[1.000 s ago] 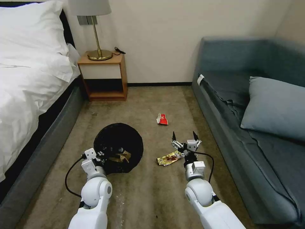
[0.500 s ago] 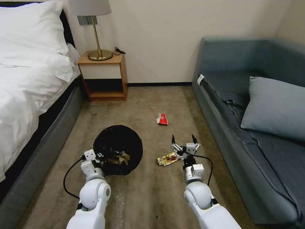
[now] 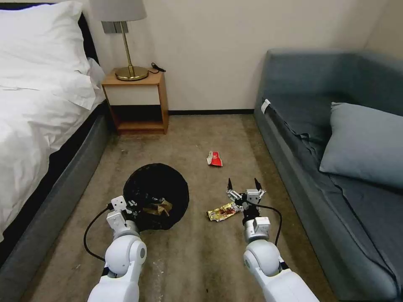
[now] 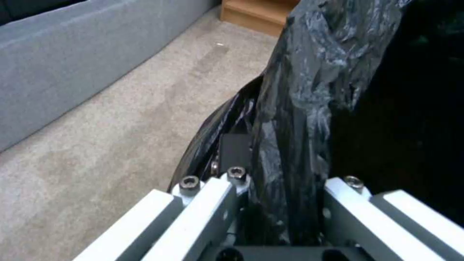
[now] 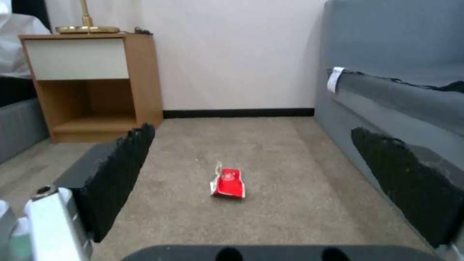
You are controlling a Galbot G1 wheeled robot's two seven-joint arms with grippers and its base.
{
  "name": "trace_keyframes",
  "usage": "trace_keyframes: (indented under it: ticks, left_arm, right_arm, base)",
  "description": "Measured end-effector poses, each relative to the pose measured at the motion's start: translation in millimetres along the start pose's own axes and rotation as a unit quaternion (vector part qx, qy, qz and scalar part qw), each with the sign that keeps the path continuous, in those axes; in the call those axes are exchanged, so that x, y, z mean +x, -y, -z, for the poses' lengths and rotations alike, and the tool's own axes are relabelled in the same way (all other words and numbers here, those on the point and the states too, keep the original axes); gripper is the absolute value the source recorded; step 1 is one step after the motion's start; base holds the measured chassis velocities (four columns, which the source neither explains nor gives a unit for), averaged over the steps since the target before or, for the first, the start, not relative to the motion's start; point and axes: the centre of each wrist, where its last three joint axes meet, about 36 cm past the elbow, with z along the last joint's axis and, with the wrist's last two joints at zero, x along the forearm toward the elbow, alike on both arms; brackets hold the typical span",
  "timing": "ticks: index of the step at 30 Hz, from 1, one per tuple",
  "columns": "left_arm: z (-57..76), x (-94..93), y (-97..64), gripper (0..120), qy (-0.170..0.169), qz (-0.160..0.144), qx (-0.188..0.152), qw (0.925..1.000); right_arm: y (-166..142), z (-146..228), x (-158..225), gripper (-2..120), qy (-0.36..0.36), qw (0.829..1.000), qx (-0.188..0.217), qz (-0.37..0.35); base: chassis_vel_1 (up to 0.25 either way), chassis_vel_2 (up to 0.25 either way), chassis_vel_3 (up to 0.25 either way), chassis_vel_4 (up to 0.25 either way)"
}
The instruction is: Pick up the trash bin, then pick up the garbage on the floor and place it into the trash bin.
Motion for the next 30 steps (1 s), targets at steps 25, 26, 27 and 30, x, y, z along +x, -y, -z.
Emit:
trace_keyframes:
  ticks: [25,26,27,30]
  left_arm:
    - [-6.1,5.6,-6.9,1,-0.004,0.007,-0.002,1.0000]
    - [-6.5,6.0,-7.7,1,-0.004,0.008,-0.003,1.0000]
    - [-6.5,6.4,-8.0,1,-0.004,0.008,-0.002,1.0000]
    - [-6.1,6.7,-8.0,1,-0.003,0.008,-0.002,1.0000]
  right_arm:
    - [-21,-11,1,100,-0.019,1.000,0.001,0.019]
    - [-21,-13,2,100,-0.022,1.000,0.001,0.019]
    - [-21,-15,2,100,-0.026,0.999,0.002,0.019]
    - [-21,-17,3,100,-0.028,0.999,0.003,0.019]
  base:
    - [-0.041,0.047,0.047,-0.048]
    - [0.000,0.000,0.000,0.000]
    - [0.000,0.000,0.000,0.000]
    - [-0.035,0.022,0.017,-0.031]
